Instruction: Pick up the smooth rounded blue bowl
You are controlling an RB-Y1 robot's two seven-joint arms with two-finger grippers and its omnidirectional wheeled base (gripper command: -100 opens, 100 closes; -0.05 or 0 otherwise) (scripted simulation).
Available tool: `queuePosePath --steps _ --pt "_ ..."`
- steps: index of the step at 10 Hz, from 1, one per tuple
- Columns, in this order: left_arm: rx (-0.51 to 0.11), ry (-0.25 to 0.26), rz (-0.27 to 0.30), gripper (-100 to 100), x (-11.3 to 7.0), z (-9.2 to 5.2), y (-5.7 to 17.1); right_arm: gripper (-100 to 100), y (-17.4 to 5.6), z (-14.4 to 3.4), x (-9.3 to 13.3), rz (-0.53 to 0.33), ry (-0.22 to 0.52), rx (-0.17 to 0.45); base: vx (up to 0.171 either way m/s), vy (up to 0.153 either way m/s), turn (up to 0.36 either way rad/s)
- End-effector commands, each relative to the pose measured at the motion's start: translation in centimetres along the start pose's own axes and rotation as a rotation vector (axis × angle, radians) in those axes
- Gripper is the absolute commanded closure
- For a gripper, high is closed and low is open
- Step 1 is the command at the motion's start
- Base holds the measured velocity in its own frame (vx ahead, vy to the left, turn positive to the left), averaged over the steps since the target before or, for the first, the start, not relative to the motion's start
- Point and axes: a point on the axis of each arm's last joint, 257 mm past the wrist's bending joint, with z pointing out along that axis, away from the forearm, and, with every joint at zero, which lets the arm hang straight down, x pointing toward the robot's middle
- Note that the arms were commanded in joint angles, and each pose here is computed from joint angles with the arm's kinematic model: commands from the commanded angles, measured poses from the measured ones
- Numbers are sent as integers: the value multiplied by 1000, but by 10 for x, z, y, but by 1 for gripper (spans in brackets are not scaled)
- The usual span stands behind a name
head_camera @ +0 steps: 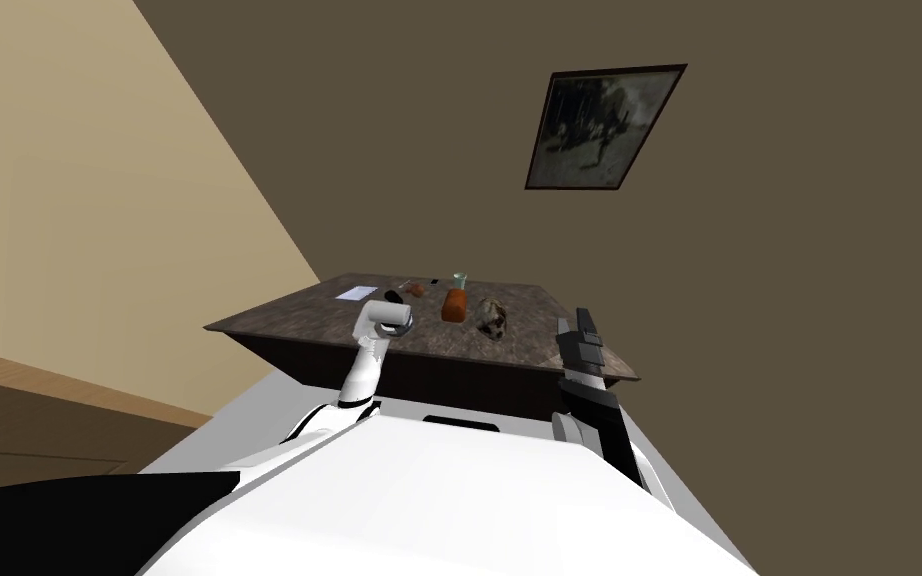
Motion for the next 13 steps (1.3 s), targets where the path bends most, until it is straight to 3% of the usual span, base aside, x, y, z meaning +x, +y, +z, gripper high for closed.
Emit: queuePosePath --steps 1,5,6,8,12,13 --pt "-35 -4 5 -100 0 11 9 0 0 0 0 0 0 0 0 0 0" --pt "-108 -12 11 -100 -1 28 31 0 0 0 0 0 0 0 4 3 -1" --pt "-47 10 38 -100 1 29 0 0 0 0 0 0 0 0 -86 -63 -156" --pt "-17 2 47 -100 -2 36 -19 0 0 0 0 0 0 0 -89 -40 -62" --pt "-118 -11 49 -100 -7 60 15 0 0 0 0 0 0 0 3 3 4" --pt "-48 7 66 -100 -5 58 -21 0 0 0 0 0 0 0 -81 -51 -173"
